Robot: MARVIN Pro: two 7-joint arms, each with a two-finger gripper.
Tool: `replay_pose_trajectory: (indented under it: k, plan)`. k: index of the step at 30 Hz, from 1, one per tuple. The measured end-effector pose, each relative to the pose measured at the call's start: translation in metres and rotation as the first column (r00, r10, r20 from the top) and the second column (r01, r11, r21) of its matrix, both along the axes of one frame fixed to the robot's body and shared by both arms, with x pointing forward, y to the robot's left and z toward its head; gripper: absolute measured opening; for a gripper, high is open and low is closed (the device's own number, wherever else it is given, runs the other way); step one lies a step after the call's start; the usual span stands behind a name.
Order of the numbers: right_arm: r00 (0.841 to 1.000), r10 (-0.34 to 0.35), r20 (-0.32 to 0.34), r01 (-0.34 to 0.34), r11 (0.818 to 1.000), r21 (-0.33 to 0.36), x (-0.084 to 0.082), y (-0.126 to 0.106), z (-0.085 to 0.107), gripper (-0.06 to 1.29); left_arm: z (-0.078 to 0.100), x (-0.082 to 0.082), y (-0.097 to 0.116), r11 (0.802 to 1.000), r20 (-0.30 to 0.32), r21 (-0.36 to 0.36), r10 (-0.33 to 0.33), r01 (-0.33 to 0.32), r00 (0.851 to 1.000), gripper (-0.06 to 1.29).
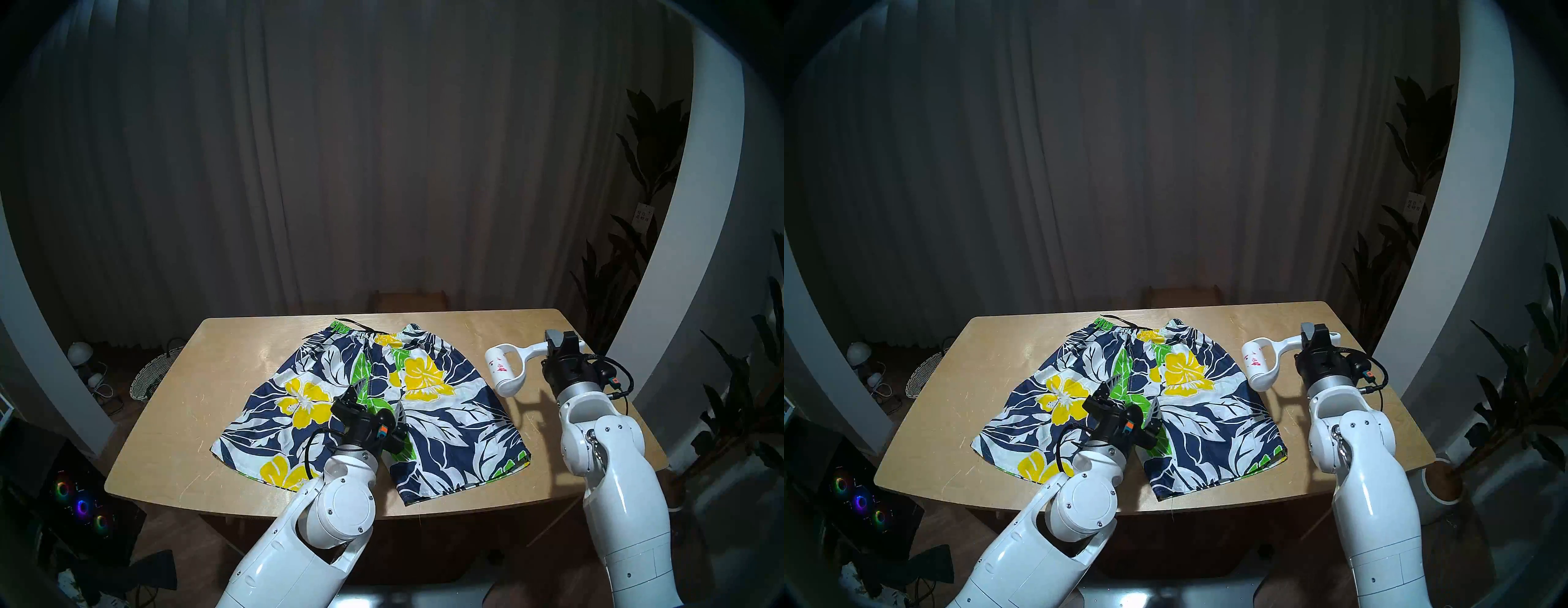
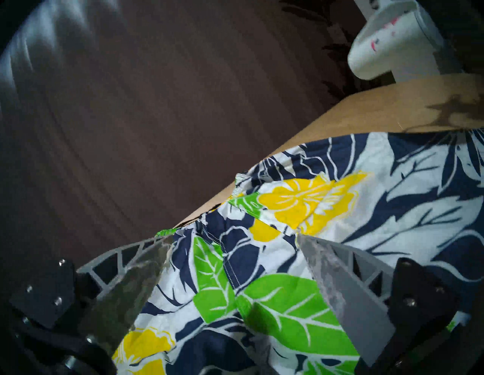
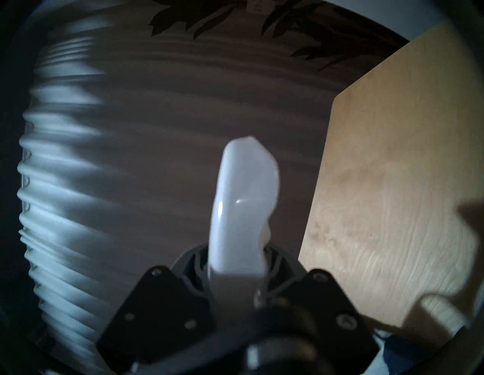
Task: Remove lint and debris from pants with a lint roller
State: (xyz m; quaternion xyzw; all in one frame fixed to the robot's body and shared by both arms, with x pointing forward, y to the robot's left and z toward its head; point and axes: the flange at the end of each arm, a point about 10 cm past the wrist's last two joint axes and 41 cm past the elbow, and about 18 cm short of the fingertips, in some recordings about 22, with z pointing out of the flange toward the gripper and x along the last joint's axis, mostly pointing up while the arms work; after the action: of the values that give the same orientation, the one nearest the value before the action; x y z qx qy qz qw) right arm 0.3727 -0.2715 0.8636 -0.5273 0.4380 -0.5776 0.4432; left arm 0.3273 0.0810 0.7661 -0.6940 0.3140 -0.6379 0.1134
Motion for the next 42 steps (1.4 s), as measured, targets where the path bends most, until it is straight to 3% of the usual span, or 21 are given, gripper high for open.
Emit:
replay_pose_trajectory:
  k: [4,9,16,25,27,32,34,42]
  plan:
    - [1.0,-0.012,-0.003,0.012,1.0,-0.005,-0.011,0.004,-0.007,0.17,0.002,0.0,0.0,1.0,0.024,-0.027,0.003,-0.002,1.0,1.21]
    - [0.995,-0.079,-0.068,0.084,0.994,0.076,-0.015,-0.006,-0.024,0.17,0.027,0.007,0.011,0.982,0.083,-0.185,0.061,-0.045,0.995,1.21]
    - [0.97,-0.162,-0.184,0.199,0.958,0.206,-0.007,-0.025,-0.048,0.17,0.065,0.016,0.041,0.925,0.15,-0.364,0.171,-0.106,0.974,1.21]
    - [0.954,-0.165,-0.249,0.245,0.91,0.334,0.015,-0.045,-0.054,0.17,0.072,0.015,0.091,0.837,0.109,-0.511,0.291,-0.198,0.95,1.21]
    - [0.955,-0.151,-0.254,0.235,0.908,0.347,0.019,-0.048,-0.053,0.17,0.07,0.014,0.097,0.826,0.097,-0.524,0.302,-0.21,0.948,1.21]
    - [0.959,-0.061,-0.278,0.164,0.917,0.365,0.035,-0.064,-0.044,0.17,0.065,0.013,0.118,0.764,0.046,-0.59,0.354,-0.26,0.934,1.21]
    - [0.958,-0.054,-0.28,0.158,0.919,0.362,0.036,-0.067,-0.043,0.17,0.065,0.013,0.12,0.757,0.042,-0.597,0.358,-0.264,0.933,1.21]
    - [0.944,0.02,-0.328,0.092,0.941,0.324,0.058,-0.099,-0.036,0.17,0.065,0.015,0.146,0.689,0.003,-0.665,0.389,-0.288,0.921,1.21]
